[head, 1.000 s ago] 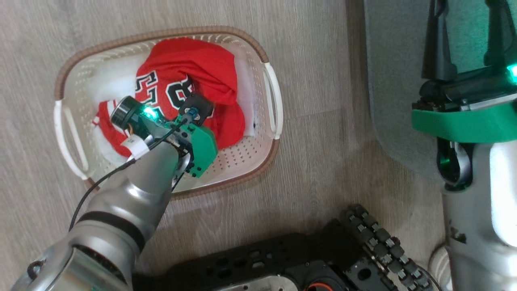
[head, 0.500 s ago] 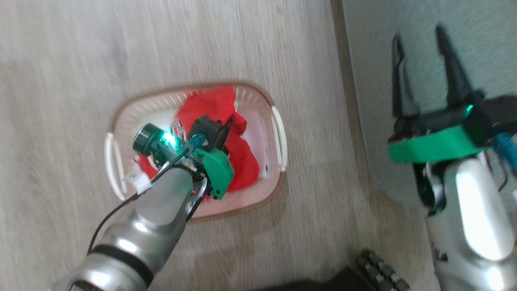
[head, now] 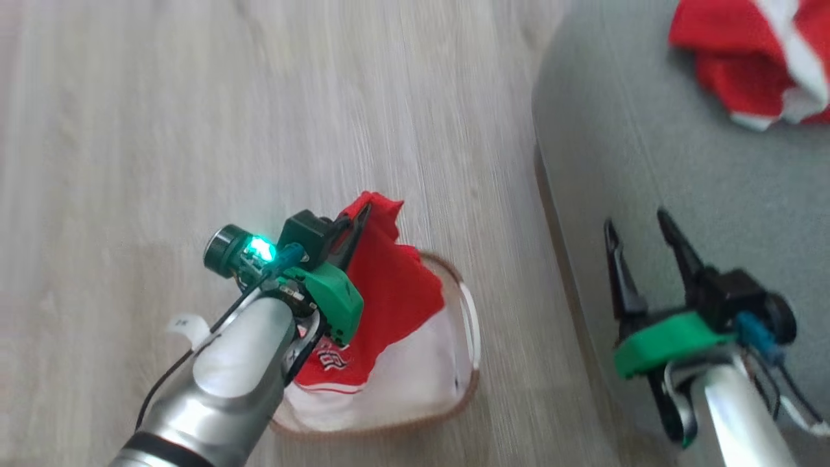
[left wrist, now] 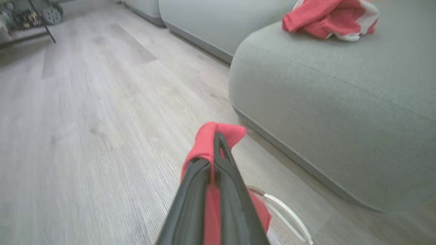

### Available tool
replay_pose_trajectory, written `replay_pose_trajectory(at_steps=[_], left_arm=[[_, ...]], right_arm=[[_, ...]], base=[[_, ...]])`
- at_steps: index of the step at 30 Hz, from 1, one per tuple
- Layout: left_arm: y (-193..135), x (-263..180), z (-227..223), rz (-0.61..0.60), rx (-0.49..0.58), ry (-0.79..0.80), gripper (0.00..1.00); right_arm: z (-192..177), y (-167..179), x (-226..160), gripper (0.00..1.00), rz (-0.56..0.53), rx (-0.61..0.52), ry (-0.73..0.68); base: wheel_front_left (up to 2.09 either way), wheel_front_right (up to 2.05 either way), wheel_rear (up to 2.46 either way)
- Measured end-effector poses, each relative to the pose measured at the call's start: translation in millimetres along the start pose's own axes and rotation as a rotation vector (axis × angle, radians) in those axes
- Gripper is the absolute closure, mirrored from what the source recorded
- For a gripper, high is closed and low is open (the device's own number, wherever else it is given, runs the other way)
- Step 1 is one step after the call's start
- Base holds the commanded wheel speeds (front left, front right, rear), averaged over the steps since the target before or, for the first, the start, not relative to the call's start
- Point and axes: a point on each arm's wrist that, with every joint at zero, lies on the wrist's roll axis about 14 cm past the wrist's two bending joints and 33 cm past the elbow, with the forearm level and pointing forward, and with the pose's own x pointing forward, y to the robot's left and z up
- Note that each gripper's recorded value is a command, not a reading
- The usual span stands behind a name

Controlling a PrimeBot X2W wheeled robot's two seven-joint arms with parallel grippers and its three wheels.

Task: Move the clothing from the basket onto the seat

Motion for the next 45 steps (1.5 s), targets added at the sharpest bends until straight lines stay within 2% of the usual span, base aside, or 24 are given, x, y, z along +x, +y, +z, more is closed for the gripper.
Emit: replay_pose_trajectory(at_steps=[7,15,22,23,34,43,44,45], left_arm=[[6.0,-32.6,76.7,0.043,0.121,-0.159,1.00],[-4.1,-54.9,145.7,0.056,0.206,-0.302,1.00],[-8.4,-58.8,199.8,0.054,0.266,-0.403,1.00],[-11.4,-59.8,212.0,0.050,0.276,-0.424,1.00],[-39.5,-66.3,245.0,0.004,0.277,-0.503,1.00],[-53.3,-75.1,256.0,-0.017,0.278,-0.542,1.00],[-53.7,-75.7,255.7,-0.017,0.278,-0.542,1.00],[-53.2,-76.6,255.9,-0.014,0.274,-0.544,1.00]], right_arm=[[23.3,10.6,-32.0,0.00,0.021,0.005,-0.062],[46.0,25.8,-44.1,0.00,0.064,-0.003,-0.129],[38.0,59.4,-46.5,0.00,0.166,-0.015,-0.103],[35.9,73.7,-46.1,0.00,0.210,-0.010,-0.095],[58.6,133.8,-25.5,0.00,0.402,-0.039,-0.131],[70.8,148.4,2.0,0.00,0.453,-0.130,-0.129],[69.8,150.2,3.8,0.16,0.460,-0.139,-0.123],[68.0,152.5,4.8,0.57,0.468,-0.146,-0.116]], base=[[0.00,0.00,0.00],[0.00,0.00,0.00],[0.00,0.00,0.00],[0.00,0.00,0.00],[0.00,0.00,0.00],[0.00,0.00,0.00],[0.00,0.00,0.00],[0.00,0.00,0.00]])
